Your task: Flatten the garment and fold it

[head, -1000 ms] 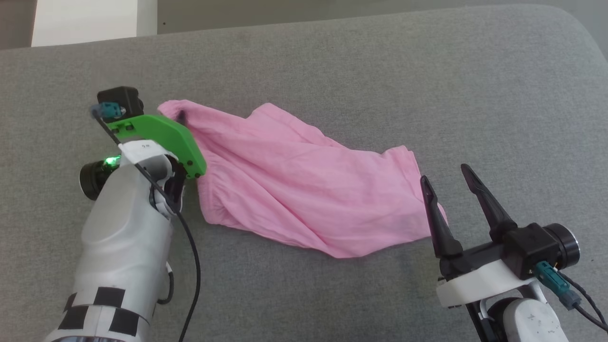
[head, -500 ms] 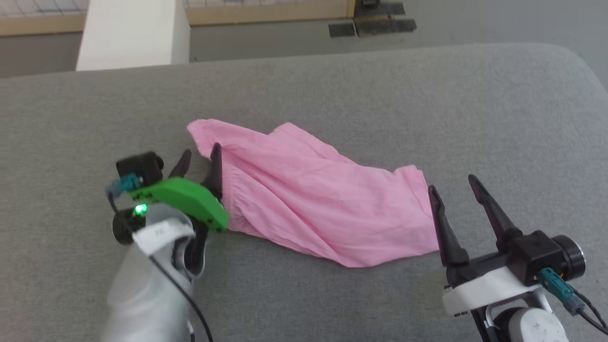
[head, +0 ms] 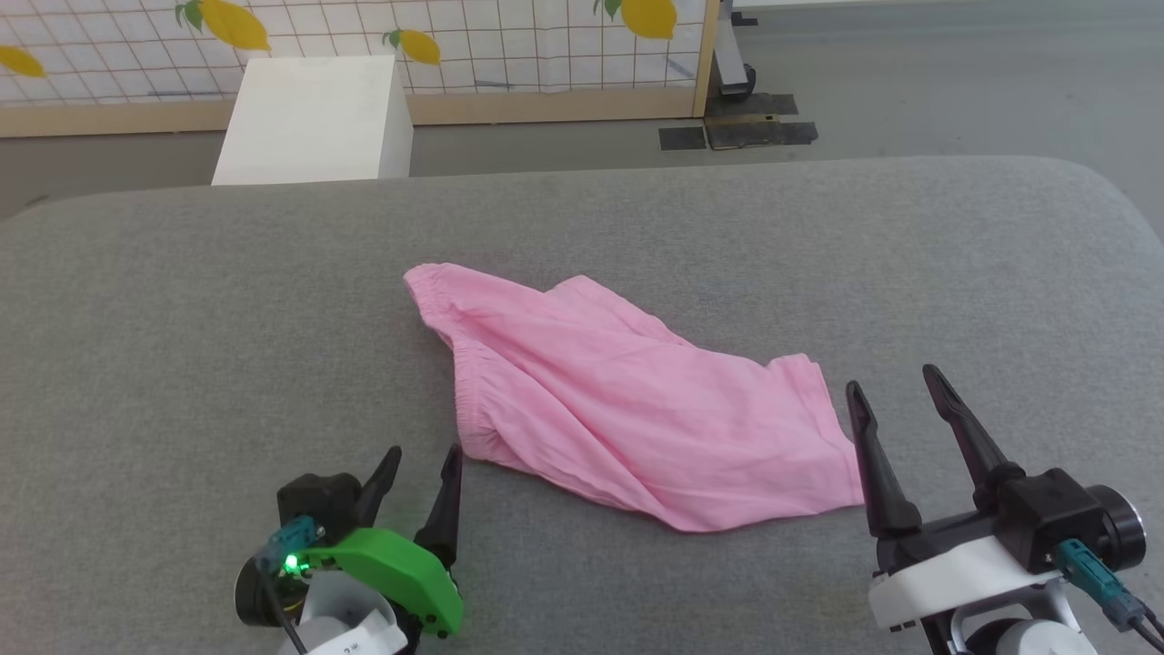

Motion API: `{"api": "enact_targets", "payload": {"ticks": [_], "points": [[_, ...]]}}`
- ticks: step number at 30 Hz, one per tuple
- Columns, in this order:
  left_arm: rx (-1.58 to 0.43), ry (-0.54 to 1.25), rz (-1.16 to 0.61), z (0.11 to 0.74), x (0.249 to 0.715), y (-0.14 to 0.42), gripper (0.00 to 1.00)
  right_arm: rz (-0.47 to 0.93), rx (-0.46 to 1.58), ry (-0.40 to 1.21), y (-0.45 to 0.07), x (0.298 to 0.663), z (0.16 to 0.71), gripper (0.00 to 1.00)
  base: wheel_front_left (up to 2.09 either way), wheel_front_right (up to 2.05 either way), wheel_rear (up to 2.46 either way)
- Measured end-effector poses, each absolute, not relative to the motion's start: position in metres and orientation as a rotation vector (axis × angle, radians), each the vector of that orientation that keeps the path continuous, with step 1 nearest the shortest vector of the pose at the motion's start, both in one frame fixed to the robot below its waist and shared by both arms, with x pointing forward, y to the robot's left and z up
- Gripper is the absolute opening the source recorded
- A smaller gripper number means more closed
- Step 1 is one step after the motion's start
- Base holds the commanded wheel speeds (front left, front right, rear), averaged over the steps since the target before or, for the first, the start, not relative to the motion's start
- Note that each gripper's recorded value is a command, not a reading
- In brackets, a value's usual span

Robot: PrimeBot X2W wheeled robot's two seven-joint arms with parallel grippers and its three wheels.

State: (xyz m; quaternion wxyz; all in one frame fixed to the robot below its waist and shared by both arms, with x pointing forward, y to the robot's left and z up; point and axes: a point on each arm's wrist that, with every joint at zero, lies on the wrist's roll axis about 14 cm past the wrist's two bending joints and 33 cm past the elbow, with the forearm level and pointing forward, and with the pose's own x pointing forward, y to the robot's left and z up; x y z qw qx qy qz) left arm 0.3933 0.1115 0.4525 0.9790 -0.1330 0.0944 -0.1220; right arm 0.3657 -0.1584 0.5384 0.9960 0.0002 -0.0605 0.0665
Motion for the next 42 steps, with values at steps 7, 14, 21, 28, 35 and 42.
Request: {"api": "enact_targets", "payload": {"ticks": [7, 14, 21, 28, 35, 42], "points": [[-0.224, 0.315, -0.26, 0.43, 0.391, 0.101, 1.0, 0.093, -0.005, -0.114, -0.171, 0.359, 0.538, 1.0, 0.0, 0.0, 0.0], [-0.189, 0.408, -0.303, 0.419, 0.409, 0.083, 1.0, 0.049, 0.006, -0.099, -0.185, 0.353, 0.533, 1.0, 0.0, 0.0, 0.0], [-0.163, 0.528, -0.272, 0.397, 0.413, 0.082, 1.0, 0.027, 0.012, -0.082, -0.191, 0.352, 0.527, 1.0, 0.0, 0.0, 0.0], [-0.12, 0.635, -0.286, 0.387, 0.418, 0.076, 0.0, 0.02, 0.012, -0.067, -0.193, 0.352, 0.522, 1.0, 0.0, 0.0, 0.0], [-0.118, 0.647, -0.301, 0.391, 0.415, 0.074, 0.0, 0.021, 0.019, -0.031, -0.193, 0.352, 0.514, 1.0, 0.0, 0.0, 0.0], [-0.154, 0.637, -0.279, 0.394, 0.398, 0.081, 0.0, 0.026, 0.035, 0.212, -0.191, 0.349, 0.467, 1.0, 0.0, 0.0, 0.0]]}}
